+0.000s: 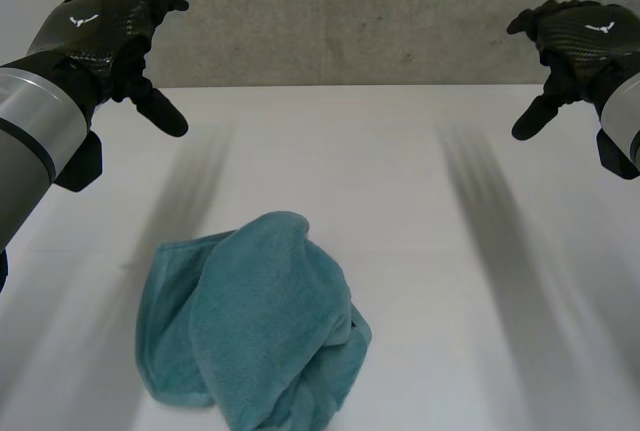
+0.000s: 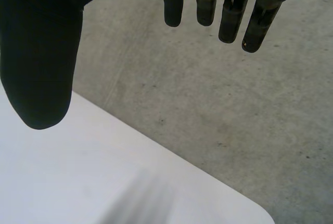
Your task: Fold the laundry
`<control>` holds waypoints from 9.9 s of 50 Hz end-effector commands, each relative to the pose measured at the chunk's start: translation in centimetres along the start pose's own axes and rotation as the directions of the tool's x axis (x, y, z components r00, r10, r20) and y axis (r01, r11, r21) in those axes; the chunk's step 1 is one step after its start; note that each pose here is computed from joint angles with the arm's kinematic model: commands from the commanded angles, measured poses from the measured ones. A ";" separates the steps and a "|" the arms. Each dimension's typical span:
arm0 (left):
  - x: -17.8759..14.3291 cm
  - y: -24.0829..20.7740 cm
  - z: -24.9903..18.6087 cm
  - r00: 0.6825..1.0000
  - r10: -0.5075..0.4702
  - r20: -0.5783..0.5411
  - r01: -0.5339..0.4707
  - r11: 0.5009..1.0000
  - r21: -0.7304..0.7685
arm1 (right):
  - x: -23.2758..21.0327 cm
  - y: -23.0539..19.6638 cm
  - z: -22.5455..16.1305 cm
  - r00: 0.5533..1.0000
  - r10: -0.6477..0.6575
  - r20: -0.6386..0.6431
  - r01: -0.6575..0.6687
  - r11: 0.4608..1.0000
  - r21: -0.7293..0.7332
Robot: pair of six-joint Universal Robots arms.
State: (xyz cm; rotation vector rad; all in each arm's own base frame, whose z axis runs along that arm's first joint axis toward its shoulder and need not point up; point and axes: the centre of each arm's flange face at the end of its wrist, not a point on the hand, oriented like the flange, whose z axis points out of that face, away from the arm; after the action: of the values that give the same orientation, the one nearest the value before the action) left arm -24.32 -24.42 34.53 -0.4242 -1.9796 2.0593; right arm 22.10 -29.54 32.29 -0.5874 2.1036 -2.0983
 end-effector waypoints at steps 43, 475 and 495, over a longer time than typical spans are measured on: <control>-5.3 16.6 4.8 0.958 0.285 0.025 -0.247 0.868 -0.431 | -17.5 9.3 -1.1 0.855 0.088 0.512 0.027 0.977 -0.213; -8.0 0.4 -0.6 0.933 0.185 0.310 -0.261 0.939 0.226 | 9.6 -2.4 -3.1 0.988 -0.148 -0.042 0.149 0.989 0.014; -8.0 7.6 2.1 0.912 0.394 0.117 -0.361 0.904 -0.229 | 5.5 4.3 -1.1 0.880 -0.420 0.223 0.472 0.825 -0.309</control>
State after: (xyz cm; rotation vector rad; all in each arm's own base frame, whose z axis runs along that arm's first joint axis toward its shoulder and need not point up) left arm -16.97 -26.50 33.61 -0.5667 -2.1369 2.3960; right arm 12.98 -29.28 34.70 -1.1782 2.3647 -2.0391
